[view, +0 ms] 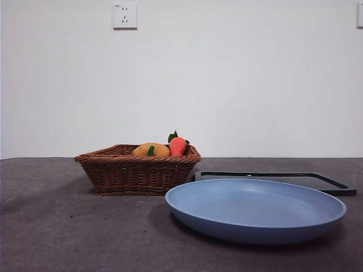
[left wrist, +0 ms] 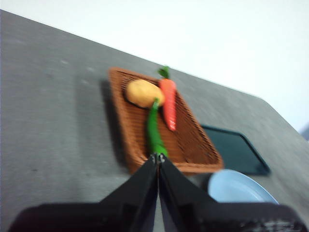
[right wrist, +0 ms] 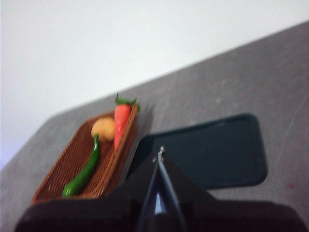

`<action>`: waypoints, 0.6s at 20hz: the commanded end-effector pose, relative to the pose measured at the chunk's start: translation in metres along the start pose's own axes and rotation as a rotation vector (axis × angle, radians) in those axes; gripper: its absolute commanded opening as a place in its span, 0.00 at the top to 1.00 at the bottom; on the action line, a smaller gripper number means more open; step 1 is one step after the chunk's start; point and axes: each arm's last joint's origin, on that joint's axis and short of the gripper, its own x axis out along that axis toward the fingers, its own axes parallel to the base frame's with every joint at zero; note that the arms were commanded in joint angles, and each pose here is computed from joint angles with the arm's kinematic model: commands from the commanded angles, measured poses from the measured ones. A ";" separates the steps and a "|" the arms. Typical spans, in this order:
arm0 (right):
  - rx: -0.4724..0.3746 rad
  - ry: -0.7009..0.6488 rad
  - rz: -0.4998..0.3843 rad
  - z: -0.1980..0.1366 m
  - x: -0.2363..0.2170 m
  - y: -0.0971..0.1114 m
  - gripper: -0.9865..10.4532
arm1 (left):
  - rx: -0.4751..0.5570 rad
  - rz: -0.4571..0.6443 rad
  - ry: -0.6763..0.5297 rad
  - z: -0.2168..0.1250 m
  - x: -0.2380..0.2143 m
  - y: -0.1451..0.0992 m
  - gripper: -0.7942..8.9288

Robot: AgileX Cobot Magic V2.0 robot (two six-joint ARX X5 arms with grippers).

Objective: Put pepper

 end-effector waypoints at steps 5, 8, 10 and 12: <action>-0.131 0.259 0.093 0.043 0.009 0.021 0.91 | 0.150 -0.166 0.172 0.038 0.009 -0.014 0.91; -0.169 0.385 0.122 0.054 0.014 0.027 0.91 | 0.175 -0.224 0.242 0.045 0.014 -0.020 0.91; -0.208 0.478 0.126 0.060 0.017 0.030 0.91 | 0.194 -0.247 0.297 0.049 0.016 -0.024 0.91; -0.237 0.559 0.133 0.062 0.018 0.033 0.91 | 0.214 -0.270 0.348 0.051 0.016 -0.029 0.91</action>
